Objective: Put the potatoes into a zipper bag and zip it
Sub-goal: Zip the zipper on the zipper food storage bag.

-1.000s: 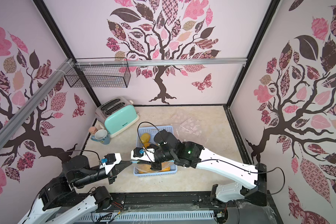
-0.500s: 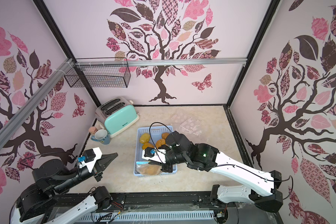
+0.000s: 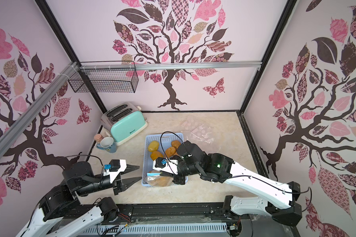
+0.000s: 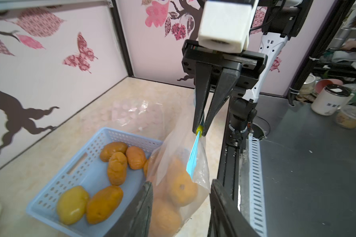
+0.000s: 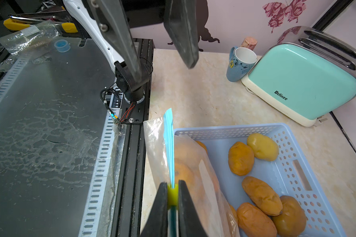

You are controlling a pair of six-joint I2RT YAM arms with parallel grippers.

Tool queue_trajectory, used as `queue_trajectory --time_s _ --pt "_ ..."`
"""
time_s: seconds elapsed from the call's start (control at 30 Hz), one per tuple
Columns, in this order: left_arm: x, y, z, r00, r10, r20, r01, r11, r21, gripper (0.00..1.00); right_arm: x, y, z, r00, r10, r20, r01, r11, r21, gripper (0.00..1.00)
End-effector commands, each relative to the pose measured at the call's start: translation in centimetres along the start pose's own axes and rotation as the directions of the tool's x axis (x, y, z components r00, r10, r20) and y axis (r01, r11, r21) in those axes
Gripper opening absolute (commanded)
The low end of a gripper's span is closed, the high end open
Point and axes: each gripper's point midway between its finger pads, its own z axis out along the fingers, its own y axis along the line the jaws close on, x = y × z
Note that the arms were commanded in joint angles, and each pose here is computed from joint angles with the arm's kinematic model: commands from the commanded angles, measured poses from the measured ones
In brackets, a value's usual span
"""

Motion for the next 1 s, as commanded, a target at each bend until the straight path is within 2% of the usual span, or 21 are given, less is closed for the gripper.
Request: queue_trajectory --time_s 0.0,0.27,0.47,0.8,0.97 --pt "0.1 -0.8 1.2 0.999 -0.034 0.018 0.032 0.997 0.075 0.49 -0.7 0.2 -0.3 1.0 0.005 0.029 -0.005 1.0 -0.013 0.05" --pt "1.4 -0.6 3.2 0.996 -0.085 -0.01 0.085 0.991 0.099 0.48 -0.7 0.2 0.1 1.0 0.006 0.026 -0.006 1.0 -0.022 0.05" --pt "1.5 -1.3 4.4 0.995 -0.1 -0.028 0.103 0.983 0.154 0.41 -1.0 0.3 0.3 0.999 0.007 0.035 -0.006 1.0 -0.031 0.05" --pt "1.5 -0.8 5.1 0.993 -0.112 -0.037 0.116 0.984 0.133 0.28 -0.7 0.3 0.4 1.0 0.004 0.022 -0.003 0.999 -0.032 0.05" --pt "1.4 -0.8 5.2 0.992 -0.12 -0.034 0.123 0.983 0.136 0.11 -0.7 0.3 0.4 1.0 0.0 0.024 0.0 1.0 -0.03 0.05"
